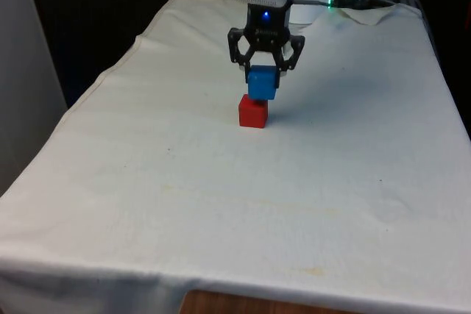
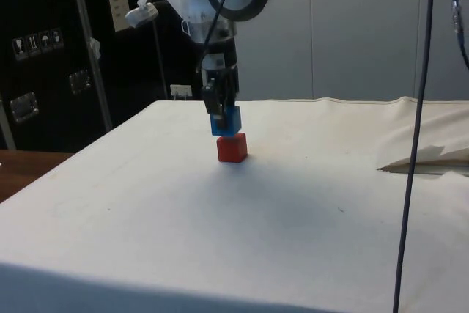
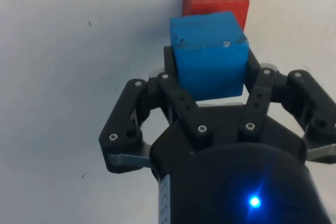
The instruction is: Stack the two cubes.
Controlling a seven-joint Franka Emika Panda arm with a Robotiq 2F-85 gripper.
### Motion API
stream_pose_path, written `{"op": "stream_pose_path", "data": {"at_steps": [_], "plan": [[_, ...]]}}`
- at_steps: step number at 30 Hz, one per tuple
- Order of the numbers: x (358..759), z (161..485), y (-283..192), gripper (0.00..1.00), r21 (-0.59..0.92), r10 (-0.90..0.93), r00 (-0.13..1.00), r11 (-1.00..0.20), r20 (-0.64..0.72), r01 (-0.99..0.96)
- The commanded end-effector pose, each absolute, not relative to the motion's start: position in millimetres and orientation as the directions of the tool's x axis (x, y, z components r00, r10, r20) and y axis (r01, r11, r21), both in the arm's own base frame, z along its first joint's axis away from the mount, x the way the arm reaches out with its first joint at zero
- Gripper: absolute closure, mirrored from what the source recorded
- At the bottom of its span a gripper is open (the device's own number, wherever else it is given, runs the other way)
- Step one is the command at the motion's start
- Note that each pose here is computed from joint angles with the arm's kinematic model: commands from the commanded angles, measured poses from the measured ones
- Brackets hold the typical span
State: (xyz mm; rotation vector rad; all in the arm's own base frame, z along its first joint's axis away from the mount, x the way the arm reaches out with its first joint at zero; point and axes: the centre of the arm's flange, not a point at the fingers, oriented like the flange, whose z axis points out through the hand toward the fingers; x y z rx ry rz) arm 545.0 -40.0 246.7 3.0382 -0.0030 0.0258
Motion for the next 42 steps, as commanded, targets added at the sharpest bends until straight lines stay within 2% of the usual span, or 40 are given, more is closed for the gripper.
{"op": "stream_pose_path", "data": {"at_steps": [1,14,42], "plan": [[545.5,245.0,-40.8,0.96,0.113,-0.001,1.000,-0.994,0.024,-0.004],[544.9,232.8,-49.0,0.96,0.126,0.003,1.000,-0.992,0.010,0.002],[548.0,228.7,-45.0,0.96,0.137,0.022,1.000,-0.990,0.011,0.020]]}}
